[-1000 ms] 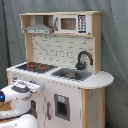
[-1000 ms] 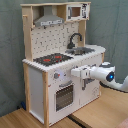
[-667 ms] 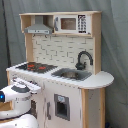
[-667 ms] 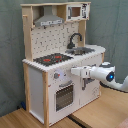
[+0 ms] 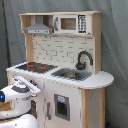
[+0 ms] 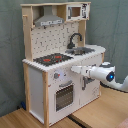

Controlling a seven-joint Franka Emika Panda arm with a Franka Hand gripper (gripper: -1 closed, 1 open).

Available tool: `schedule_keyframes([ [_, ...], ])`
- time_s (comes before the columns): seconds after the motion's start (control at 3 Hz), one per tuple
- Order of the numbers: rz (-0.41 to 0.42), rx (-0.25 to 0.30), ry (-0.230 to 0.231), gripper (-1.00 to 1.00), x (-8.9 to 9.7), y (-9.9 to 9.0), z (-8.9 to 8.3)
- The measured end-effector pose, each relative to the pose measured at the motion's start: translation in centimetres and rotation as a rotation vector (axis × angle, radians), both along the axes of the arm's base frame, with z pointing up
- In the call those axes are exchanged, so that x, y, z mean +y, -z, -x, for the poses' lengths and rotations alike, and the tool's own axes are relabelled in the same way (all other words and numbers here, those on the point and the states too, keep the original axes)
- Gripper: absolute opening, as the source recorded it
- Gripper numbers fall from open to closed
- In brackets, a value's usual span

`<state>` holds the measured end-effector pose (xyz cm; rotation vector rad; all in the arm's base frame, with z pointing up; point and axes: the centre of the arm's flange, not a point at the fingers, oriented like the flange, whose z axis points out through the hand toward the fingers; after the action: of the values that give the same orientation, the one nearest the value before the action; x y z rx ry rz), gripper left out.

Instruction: Play with the kitchen

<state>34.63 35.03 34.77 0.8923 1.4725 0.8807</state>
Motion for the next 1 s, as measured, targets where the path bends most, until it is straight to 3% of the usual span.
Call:
schedule_keyframes([
  [0.33, -0.067, 0.005, 0.002, -1.00, 0.1, 0.2, 0.1],
  [0.67, -0.069, 0.006, 0.001, 1.00, 0.2, 0.2, 0.1],
  [1.0, 0.129, 0.010, -0.020, 1.00, 0.5, 1.3, 0.2],
])
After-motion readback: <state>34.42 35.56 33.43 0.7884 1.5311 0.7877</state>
